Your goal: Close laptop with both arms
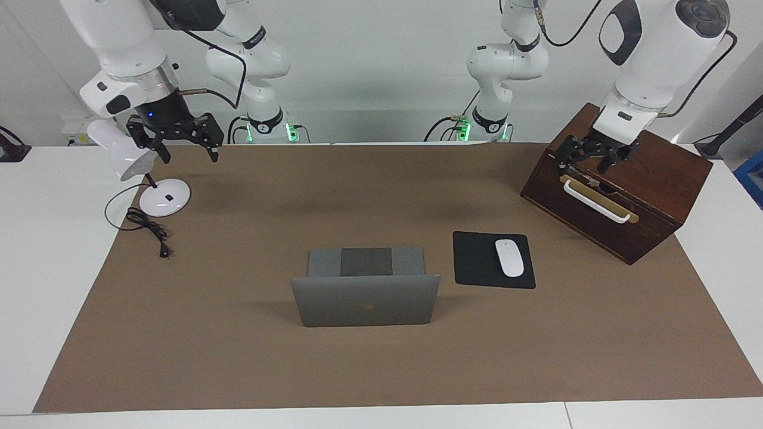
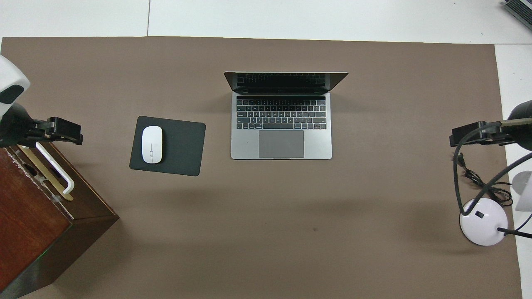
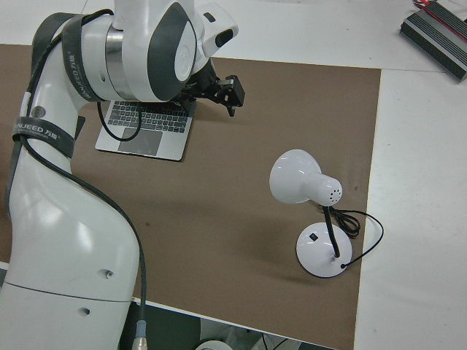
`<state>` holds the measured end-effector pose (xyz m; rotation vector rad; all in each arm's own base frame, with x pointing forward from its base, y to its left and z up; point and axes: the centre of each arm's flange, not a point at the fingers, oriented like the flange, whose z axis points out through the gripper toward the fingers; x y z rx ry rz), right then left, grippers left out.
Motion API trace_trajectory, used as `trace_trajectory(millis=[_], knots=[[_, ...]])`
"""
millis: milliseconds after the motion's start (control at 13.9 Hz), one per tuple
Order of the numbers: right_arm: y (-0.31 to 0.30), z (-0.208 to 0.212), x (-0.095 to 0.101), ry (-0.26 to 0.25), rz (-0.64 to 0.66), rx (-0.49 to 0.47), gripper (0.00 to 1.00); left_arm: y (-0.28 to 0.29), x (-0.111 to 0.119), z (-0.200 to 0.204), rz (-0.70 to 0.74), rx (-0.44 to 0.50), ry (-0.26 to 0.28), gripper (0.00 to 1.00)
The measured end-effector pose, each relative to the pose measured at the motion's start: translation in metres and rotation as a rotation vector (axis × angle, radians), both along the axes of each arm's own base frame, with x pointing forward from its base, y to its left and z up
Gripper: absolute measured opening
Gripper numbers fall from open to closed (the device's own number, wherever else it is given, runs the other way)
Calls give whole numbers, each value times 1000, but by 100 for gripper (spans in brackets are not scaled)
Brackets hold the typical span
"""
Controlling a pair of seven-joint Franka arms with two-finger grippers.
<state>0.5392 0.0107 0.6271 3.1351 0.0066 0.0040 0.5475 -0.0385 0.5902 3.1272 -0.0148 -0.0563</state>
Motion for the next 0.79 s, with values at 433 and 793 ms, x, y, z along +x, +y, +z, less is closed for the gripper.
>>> trace_trajectory(millis=[433,793], knots=[[0,0,0,0,0,0,100,-1,0,0,-1,0,-1,100],[0,0,0,0,0,0,100,-1,1,1,0,-2,-12,100]])
